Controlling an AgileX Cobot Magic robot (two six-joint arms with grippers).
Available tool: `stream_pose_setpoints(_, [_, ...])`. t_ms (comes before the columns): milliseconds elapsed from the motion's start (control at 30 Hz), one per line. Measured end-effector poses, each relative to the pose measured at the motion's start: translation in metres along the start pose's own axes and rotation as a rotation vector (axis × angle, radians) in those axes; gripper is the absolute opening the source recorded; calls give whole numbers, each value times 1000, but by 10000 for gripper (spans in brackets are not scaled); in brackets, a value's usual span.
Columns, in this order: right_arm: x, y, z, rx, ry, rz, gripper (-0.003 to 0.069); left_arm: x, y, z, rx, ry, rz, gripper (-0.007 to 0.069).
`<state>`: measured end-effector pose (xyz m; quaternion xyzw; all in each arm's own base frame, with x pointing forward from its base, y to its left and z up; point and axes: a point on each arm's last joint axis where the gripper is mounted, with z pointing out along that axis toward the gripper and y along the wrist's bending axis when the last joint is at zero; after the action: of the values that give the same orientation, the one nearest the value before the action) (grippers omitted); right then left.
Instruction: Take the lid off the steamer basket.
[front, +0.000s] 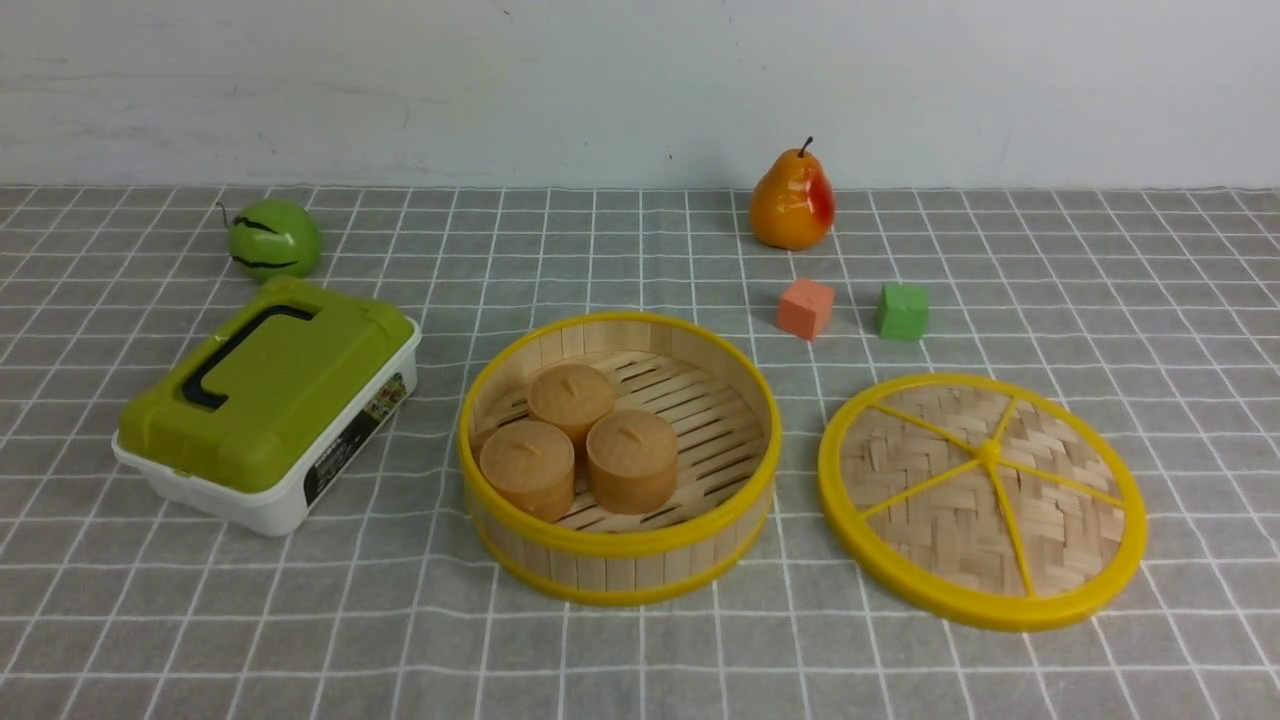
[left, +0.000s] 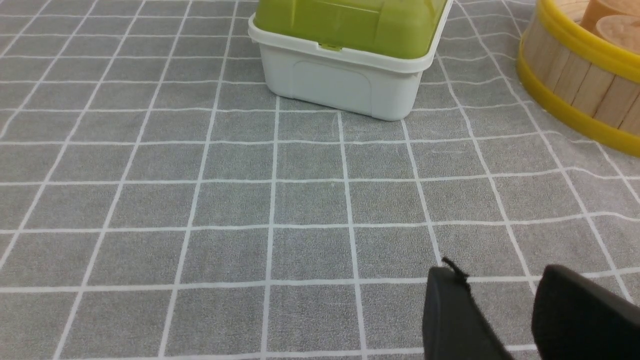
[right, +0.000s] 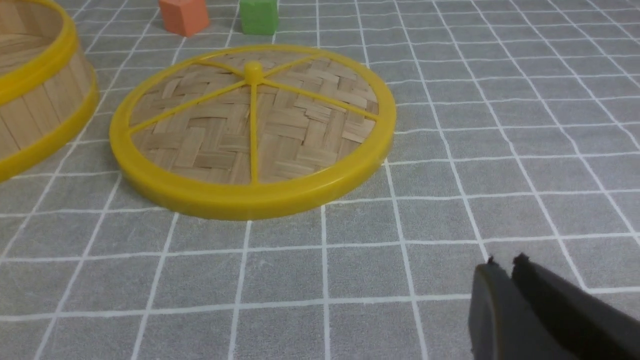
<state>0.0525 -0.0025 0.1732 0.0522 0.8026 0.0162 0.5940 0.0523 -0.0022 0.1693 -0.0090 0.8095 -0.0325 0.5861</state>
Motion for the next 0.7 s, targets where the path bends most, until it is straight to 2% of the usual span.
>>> stream_pose_setpoints(700, [0, -1, 0, 15, 2, 7, 54, 0, 0, 0, 0, 0, 0, 239])
